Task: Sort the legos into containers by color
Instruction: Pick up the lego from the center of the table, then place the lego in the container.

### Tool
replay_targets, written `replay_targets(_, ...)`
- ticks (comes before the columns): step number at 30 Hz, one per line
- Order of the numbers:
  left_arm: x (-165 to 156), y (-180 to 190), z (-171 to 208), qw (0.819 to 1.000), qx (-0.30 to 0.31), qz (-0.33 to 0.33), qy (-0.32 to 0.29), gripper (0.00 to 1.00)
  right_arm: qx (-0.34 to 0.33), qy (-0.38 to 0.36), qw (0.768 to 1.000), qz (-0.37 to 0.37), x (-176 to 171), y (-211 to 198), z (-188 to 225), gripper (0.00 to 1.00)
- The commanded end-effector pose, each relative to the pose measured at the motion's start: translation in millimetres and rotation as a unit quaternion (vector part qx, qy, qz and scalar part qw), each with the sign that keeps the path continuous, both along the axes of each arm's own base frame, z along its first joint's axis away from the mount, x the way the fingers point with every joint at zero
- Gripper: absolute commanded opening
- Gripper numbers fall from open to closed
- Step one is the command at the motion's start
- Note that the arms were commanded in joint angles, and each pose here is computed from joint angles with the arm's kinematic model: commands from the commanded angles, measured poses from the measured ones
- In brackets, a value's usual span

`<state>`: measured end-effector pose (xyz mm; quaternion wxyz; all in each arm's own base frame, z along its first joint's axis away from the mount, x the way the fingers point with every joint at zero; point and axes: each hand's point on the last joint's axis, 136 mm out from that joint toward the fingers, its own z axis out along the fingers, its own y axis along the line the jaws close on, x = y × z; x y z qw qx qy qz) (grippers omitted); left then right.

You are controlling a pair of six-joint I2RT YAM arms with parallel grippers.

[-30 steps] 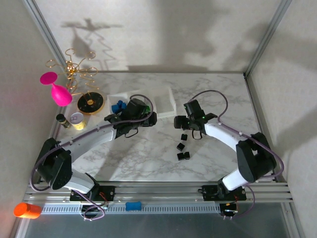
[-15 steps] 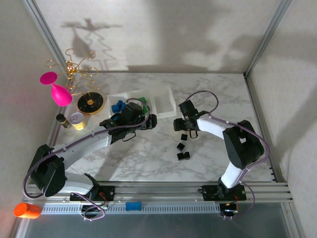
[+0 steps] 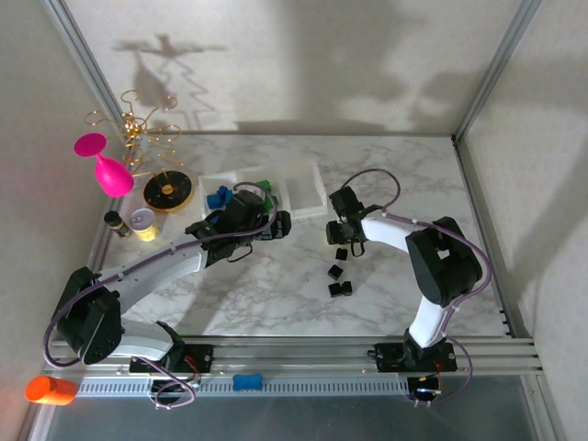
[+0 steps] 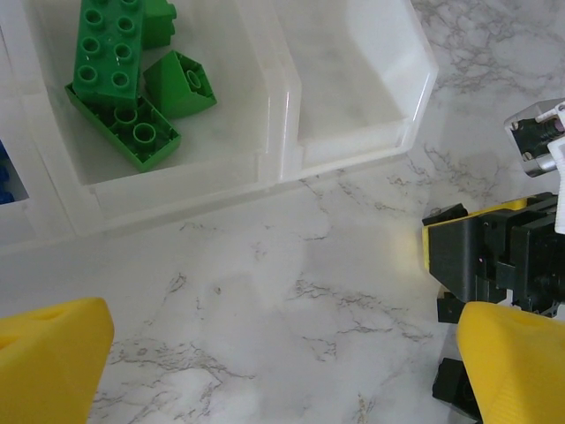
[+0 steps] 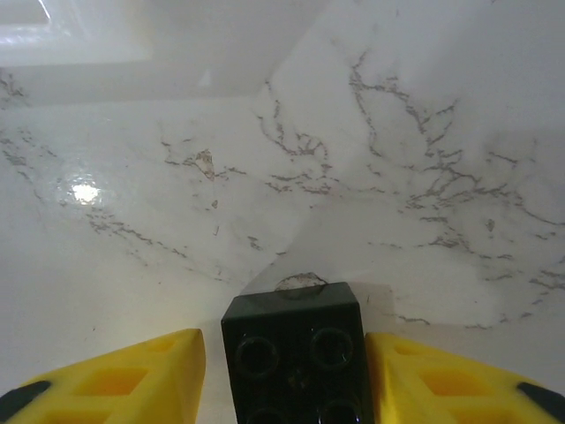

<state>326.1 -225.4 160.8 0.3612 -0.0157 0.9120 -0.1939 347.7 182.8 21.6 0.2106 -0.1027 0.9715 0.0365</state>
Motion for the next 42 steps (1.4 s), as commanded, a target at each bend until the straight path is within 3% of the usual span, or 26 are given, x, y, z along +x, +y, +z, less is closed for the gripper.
replay_targets(1,4.6,-0.8,2.7,1.000,0.006,0.009,-0.004,1.00,-0.011,-0.006,1.000,-0.001,7.9,-0.9,-0.5,0.47)
replay_targets(14,6.7,3.9,13.7,1.000,0.009,0.018,-0.019,1.00,0.014,-0.030,0.999,0.011,18.8,11.8,30.6,0.28)
replay_targets(20,8.5,13.5,24.9,0.999,0.012,0.036,-0.037,1.00,0.055,-0.057,0.997,0.023,30.8,35.8,61.4,0.28)
replay_targets(28,11.0,29.6,35.7,0.996,0.009,0.068,-0.052,1.00,0.056,-0.090,0.994,0.038,61.0,75.2,81.0,0.27)
replay_targets(39,16.3,53.9,37.2,0.992,-0.004,0.113,-0.059,1.00,0.058,-0.130,0.989,0.032,110.9,102.9,82.6,0.29)
replay_targets(42,17.9,54.4,36.5,0.992,-0.004,0.114,-0.058,1.00,0.047,-0.130,0.990,0.029,120.7,104.9,76.9,0.36)
